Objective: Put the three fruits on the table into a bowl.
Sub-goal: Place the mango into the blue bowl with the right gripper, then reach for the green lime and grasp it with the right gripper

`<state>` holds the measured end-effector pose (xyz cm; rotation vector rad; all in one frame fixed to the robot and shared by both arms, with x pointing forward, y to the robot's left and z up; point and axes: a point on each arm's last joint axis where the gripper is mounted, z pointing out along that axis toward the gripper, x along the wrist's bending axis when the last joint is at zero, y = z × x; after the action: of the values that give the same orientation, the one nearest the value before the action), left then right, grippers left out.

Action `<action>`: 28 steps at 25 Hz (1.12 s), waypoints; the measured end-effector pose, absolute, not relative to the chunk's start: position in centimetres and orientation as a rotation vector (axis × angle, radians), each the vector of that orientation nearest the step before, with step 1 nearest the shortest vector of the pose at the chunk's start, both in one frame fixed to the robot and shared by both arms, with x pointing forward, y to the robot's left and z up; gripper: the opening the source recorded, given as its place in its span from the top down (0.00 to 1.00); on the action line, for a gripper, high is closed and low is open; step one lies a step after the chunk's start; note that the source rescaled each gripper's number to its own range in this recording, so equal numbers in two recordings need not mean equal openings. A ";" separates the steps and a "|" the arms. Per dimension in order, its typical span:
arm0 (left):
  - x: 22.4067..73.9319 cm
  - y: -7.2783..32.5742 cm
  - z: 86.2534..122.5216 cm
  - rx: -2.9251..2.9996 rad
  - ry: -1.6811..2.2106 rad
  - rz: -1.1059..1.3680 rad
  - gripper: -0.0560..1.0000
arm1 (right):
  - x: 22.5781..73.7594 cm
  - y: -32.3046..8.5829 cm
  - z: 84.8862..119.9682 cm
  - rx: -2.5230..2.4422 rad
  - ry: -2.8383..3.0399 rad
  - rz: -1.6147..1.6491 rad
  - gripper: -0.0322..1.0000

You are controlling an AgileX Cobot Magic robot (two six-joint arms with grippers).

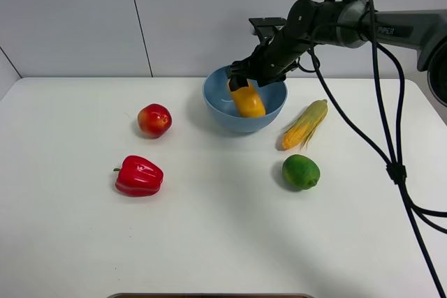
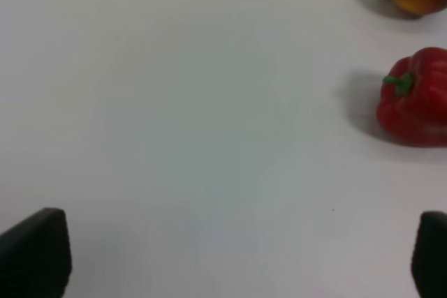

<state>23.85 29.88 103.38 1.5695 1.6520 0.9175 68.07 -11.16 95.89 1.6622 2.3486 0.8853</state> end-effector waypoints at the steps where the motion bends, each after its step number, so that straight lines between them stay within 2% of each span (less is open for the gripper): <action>1: 23.9 29.9 103.4 1.569 1.652 0.917 0.00 | 68.1 -11.2 95.9 1.668 2.349 0.884 0.63; 4: 23.9 29.9 103.4 1.569 1.652 0.917 0.00 | 68.0 -11.2 95.8 1.676 2.358 0.875 0.56; 10: 23.9 29.9 103.4 1.569 1.652 0.917 0.00 | 67.6 -11.2 96.6 1.677 2.381 0.865 0.55; 28: 23.9 29.9 103.4 1.569 1.652 0.917 0.00 | 61.6 -13.0 107.1 1.626 2.540 0.786 0.55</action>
<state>23.85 29.88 103.38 1.5695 1.6520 0.9175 61.56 -13.00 107.06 1.6262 2.5396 0.7862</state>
